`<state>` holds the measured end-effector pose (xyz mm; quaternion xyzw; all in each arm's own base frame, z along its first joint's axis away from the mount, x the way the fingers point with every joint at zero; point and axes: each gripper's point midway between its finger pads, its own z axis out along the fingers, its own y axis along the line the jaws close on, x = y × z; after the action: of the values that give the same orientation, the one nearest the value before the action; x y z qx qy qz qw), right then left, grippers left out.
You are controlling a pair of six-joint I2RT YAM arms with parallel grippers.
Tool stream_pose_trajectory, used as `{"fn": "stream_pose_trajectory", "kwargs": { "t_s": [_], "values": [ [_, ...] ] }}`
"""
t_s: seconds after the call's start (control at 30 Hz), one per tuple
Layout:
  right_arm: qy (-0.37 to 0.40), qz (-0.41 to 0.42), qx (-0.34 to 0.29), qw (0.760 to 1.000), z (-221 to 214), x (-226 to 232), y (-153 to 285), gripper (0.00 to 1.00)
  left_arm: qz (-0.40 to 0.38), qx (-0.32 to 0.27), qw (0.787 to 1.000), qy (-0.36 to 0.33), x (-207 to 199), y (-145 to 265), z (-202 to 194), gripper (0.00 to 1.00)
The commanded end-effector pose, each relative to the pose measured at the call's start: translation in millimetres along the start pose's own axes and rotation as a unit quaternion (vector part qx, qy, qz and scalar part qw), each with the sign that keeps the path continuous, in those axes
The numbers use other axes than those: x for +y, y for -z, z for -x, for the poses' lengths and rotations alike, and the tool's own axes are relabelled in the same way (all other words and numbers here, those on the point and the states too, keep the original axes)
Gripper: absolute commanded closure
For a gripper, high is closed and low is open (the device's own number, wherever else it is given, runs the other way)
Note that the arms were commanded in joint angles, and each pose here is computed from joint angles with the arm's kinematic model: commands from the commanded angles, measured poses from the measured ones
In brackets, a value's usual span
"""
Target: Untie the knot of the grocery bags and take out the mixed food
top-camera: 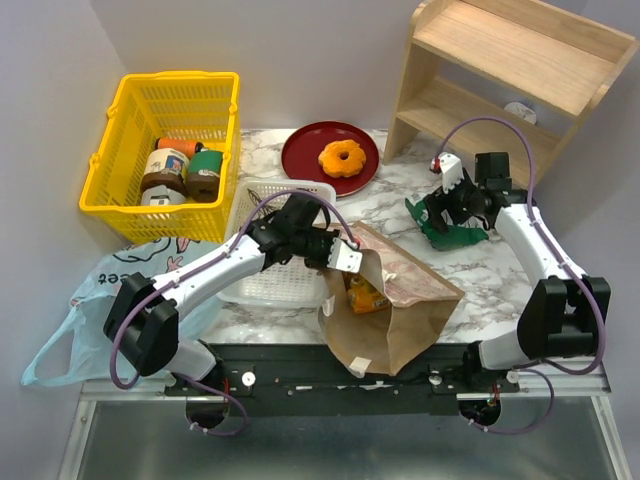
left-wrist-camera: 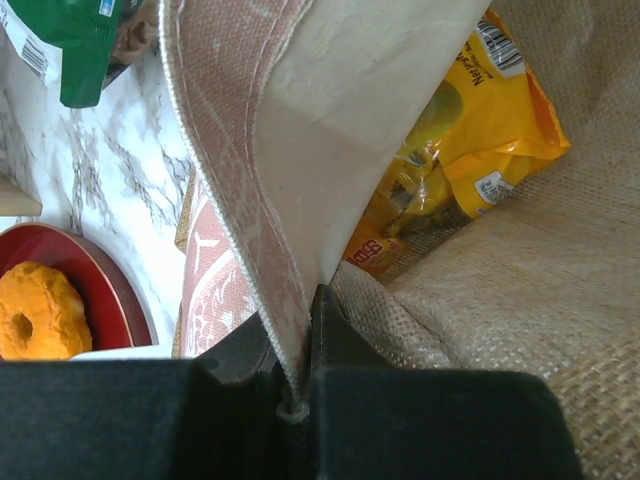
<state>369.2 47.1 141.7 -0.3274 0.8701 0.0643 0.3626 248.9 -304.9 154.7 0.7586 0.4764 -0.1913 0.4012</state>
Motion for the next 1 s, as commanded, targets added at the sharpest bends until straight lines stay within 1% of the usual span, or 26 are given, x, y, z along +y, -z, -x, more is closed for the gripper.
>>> {"fn": "stream_pose_trajectory", "kwargs": {
  "t_s": [0.0,0.03,0.07,0.13,0.17,0.23,0.27,0.37,0.4,0.43,0.5,0.53,0.57,0.6,0.63,0.67,0.73,0.77,0.8,0.83,0.9,0.93,0.97],
  "values": [
    [0.044,0.026,-0.078,0.996,44,7,16,0.07,0.011,0.058,0.998,0.039,4,0,-28,0.99],
    [0.058,0.025,-0.093,0.994,50,12,24,0.07,0.014,0.059,0.997,0.043,6,0,-28,0.99],
    [0.067,0.031,-0.088,0.993,42,20,22,0.07,0.015,0.060,0.997,0.046,6,-1,-29,0.98],
    [0.125,0.015,-0.090,0.988,41,30,24,0.07,0.017,0.060,0.997,0.051,8,-1,-28,0.98],
    [0.135,0.021,-0.071,0.988,22,38,15,0.05,0.015,0.061,0.996,0.056,7,-2,-30,0.97],
    [0.165,-0.007,-0.055,0.985,14,34,8,0.04,0.017,0.060,0.996,0.061,9,-2,-28,0.96],
    [0.166,-0.015,-0.044,0.985,8,33,3,0.01,0.017,0.061,0.996,0.064,9,-3,-29,0.96],
    [0.170,-0.030,-0.012,0.985,-7,25,-11,0.00,0.019,0.061,0.995,0.070,13,-4,-27,0.95],
    [0.165,-0.045,-0.001,0.985,-16,21,-16,0.00,0.022,0.060,0.995,0.070,16,-3,-25,0.95],
    [0.171,-0.090,-0.002,0.981,-11,5,-17,0.01,0.023,0.061,0.995,0.072,17,-4,-25,0.94],
    [0.173,-0.128,0.002,0.977,-11,-10,-20,0.00,0.024,0.059,0.995,0.075,20,-5,-24,0.94],
    [0.174,-0.173,-0.005,0.969,-3,-26,-16,0.01,0.024,0.059,0.995,0.075,21,-5,-23,0.94],
    [0.176,-0.185,-0.008,0.967,1,-30,-15,0.05,0.023,0.059,0.995,0.077,21,-6,-24,0.94],
    [0.184,-0.192,-0.009,0.964,3,-34,-15,0.14,0.024,0.060,0.995,0.079,23,-6,-24,0.93],
    [0.185,-0.197,-0.019,0.963,14,-38,-12,0.27,0.025,0.058,0.995,0.079,23,-6,-23,0.93],
    [0.188,-0.195,-0.022,0.962,19,-39,-10,0.54,0.026,0.059,0.995,0.080,24,-6,-23,0.93],
    [0.193,-0.179,-0.023,0.964,26,-35,-4,0.81,0.026,0.058,0.994,0.084,23,-7,-23,0.93],
    [0.197,-0.184,-0.034,0.962,38,-38,4,0.97,0.028,0.057,0.994,0.084,24,-6,-22,0.93],
    [0.201,-0.185,-0.036,0.961,42,-37,10,1.00,0.028,0.056,0.994,0.087,23,-7,-23,0.93],
    [0.206,-0.164,-0.053,0.963,49,-27,19,1.00,0.029,0.055,0.994,0.088,24,-7,-22,0.93],
    [0.210,-0.152,-0.082,0.962,68,-20,39,1.00,0.031,0.054,0.994,0.088,23,-6,-22,0.92],
    [0.212,-0.097,-0.092,0.968,69,2,44,1.00,0.032,0.053,0.994,0.089,23,-6,-21,0.92],
    [0.218,-0.092,-0.115,0.965,82,8,63,1.00,0.035,0.052,0.994,0.087,24,-4,-21,0.92]
  ]
}}
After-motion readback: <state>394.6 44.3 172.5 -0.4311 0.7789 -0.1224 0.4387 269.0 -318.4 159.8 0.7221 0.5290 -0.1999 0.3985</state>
